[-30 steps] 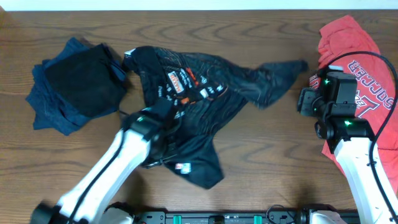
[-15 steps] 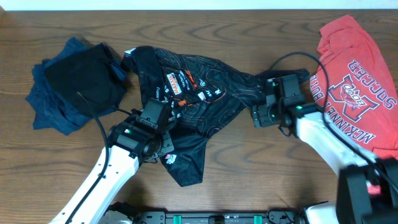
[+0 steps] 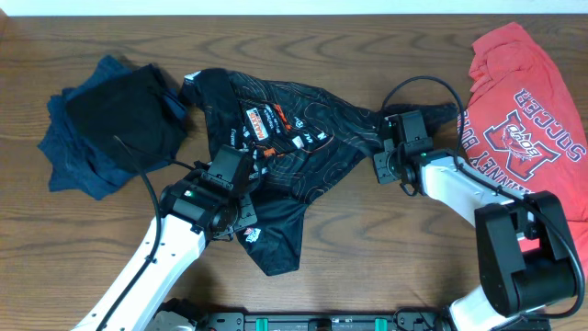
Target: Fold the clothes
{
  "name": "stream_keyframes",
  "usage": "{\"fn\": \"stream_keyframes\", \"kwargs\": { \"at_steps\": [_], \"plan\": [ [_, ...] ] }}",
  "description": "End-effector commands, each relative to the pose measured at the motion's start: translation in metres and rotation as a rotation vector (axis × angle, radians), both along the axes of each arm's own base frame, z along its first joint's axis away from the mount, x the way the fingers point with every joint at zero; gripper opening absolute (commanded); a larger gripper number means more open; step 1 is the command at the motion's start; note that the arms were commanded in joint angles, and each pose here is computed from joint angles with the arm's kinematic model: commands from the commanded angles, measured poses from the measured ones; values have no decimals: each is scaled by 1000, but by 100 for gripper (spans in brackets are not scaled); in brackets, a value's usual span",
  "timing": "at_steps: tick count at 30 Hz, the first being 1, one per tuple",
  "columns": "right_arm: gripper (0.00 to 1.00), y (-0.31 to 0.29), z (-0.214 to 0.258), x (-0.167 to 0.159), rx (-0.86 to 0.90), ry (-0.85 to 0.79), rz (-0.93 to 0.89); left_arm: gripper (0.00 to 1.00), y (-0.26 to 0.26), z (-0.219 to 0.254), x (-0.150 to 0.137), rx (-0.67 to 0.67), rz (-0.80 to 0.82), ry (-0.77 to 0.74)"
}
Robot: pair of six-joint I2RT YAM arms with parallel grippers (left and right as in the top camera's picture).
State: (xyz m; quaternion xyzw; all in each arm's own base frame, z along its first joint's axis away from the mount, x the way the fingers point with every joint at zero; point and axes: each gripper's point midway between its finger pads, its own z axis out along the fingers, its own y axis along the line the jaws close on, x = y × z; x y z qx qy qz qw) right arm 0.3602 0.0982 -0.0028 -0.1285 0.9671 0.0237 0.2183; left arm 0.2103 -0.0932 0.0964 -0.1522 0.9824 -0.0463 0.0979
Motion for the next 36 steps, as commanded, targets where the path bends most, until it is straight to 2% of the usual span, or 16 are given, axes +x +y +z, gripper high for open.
{"fn": "stream_keyframes", "kwargs": {
  "at_steps": [1,9,17,18,20,21,25,27,30,33,36],
  "plan": [
    [1,4,-13,-10,-8,48,13,6,4,-1,0,23,-5,-1],
    [1,4,11,-10,31,15,-52,6,4,-1,0,23,-5,0],
    [1,-12,107,7,41,-256,-142,6,4,-1,0,23,-5,0],
    [1,-13,121,7,48,-293,-146,9,4,-1,0,22,-6,0],
    [1,-15,145,5,65,-353,-152,67,4,-1,0,19,-6,0],
    [1,-18,154,2,67,-375,-158,72,3,-1,0,19,-7,1],
    [1,-29,185,-18,67,-427,-191,73,1,0,5,11,-7,-20],
    [1,-34,192,-33,64,-420,-191,73,-4,4,17,-9,-24,-73],
    [1,-44,198,-60,51,-392,-203,72,-15,18,52,-60,-36,-217],
    [1,-58,206,-82,59,-392,-276,57,-18,34,91,-125,5,-359],
    [1,-62,221,-96,82,-435,-285,56,-28,40,123,-236,16,-429]
  ]
}}
